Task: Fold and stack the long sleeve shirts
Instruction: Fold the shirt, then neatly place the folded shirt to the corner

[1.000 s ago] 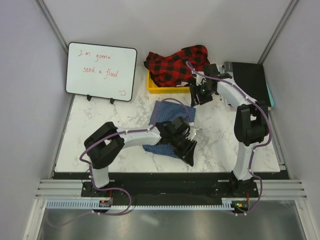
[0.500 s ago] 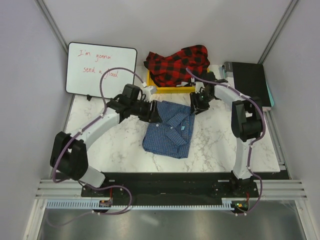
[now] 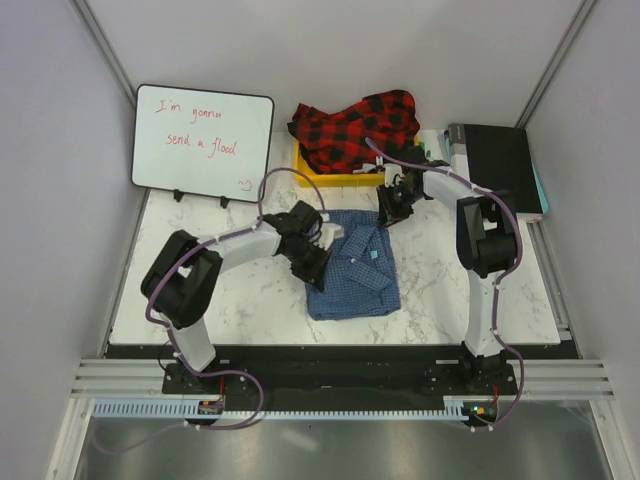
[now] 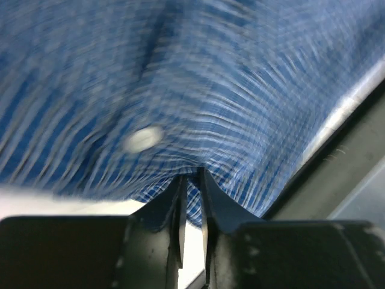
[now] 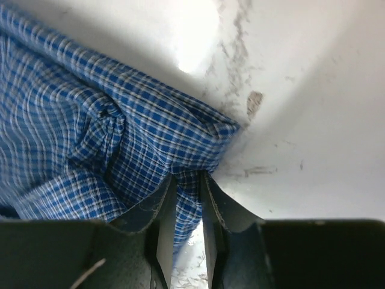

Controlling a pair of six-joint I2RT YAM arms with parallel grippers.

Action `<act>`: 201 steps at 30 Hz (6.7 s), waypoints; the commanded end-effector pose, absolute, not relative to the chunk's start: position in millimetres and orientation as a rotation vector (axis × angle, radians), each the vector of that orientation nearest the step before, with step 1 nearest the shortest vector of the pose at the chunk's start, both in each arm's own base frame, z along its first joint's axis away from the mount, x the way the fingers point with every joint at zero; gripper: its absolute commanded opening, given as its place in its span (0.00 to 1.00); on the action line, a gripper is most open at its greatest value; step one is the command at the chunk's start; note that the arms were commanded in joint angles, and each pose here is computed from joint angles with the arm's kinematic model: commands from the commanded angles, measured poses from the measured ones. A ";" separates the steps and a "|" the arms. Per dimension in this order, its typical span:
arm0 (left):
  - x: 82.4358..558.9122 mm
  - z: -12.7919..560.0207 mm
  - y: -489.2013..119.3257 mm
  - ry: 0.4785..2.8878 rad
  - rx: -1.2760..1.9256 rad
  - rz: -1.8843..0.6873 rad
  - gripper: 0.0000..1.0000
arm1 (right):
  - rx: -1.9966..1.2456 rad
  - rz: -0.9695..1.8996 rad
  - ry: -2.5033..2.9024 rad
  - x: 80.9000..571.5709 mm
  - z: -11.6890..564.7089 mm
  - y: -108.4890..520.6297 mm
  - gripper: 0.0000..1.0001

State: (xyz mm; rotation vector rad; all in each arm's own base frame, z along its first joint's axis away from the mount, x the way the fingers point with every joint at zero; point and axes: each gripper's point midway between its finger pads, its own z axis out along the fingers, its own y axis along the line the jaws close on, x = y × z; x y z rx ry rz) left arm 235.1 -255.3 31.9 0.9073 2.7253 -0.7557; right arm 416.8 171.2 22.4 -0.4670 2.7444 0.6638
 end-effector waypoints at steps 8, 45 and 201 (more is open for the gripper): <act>118.7 108.4 -369.8 2.466 1.193 -1.358 0.52 | -0.913 0.884 2.530 392.9 32.1 224.9 0.29; 274.6 80.7 -201.2 2.670 0.846 -0.966 0.49 | -1.704 0.766 2.443 215.2 66.1 145.6 0.49; 252.8 7.0 -170.3 2.893 1.241 -0.147 0.97 | -0.994 0.574 2.537 306.2 117.8 66.2 0.98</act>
